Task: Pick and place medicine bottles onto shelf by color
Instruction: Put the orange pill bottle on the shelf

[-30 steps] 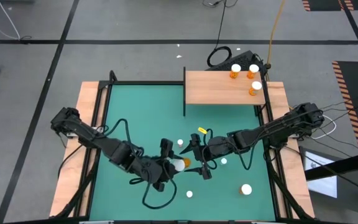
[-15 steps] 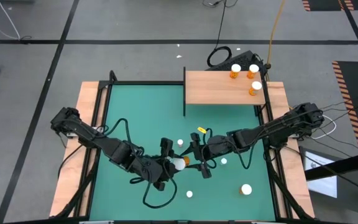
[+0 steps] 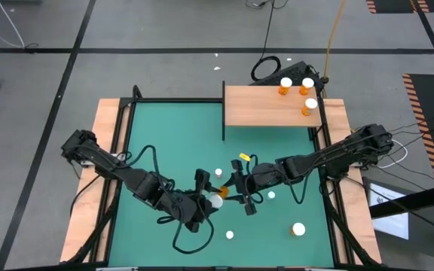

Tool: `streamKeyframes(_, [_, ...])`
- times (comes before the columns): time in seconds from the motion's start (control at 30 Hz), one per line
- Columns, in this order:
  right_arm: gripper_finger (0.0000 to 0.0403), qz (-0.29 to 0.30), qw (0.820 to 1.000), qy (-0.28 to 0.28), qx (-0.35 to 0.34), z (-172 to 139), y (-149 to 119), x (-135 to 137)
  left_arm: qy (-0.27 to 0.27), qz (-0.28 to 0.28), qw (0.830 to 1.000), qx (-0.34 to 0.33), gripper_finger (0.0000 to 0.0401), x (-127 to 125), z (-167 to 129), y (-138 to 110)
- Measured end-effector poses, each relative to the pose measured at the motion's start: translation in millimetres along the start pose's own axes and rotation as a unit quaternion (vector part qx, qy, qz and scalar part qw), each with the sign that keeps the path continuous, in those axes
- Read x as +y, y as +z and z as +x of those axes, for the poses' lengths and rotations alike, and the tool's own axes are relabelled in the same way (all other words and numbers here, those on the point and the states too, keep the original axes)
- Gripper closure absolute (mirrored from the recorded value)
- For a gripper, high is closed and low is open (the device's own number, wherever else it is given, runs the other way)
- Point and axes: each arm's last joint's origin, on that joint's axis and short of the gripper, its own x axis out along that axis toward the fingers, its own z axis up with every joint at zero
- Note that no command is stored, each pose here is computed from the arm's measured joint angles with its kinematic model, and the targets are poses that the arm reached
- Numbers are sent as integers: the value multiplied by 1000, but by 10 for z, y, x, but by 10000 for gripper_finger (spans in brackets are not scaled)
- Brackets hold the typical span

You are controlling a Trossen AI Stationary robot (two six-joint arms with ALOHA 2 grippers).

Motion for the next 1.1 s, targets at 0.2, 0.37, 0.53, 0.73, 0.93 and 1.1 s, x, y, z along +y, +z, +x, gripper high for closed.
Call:
streamKeyframes(0.2, [262, -2, 1000, -1, -8, -56, 47, -4, 20, -5, 1000, -10, 30, -10, -12, 30])
streamKeyframes(0.37, [269, -1, 1000, 0, -8, -60, 48, -2, 54, -1, 998, -17, 9, 15, -14, 53])
streamKeyframes(0.53, [273, -2, 1000, 1, -7, -60, 46, -2, 53, 11, 999, -6, 58, 11, -13, 31])
streamKeyframes(0.73, [273, -5, 1000, 1, 8, -99, 35, -3, 45, 5, 999, 12, 145, -2, -149, -6])
streamKeyframes(0.93, [273, 24, 998, -24, 51, -274, 27, 9, 23, -44, 998, 43, 185, -115, -376, -83])
streamKeyframes(1.1, [273, 40, 996, -28, 73, -406, 29, 52, -44, -98, 990, 88, 181, -381, -334, -278])
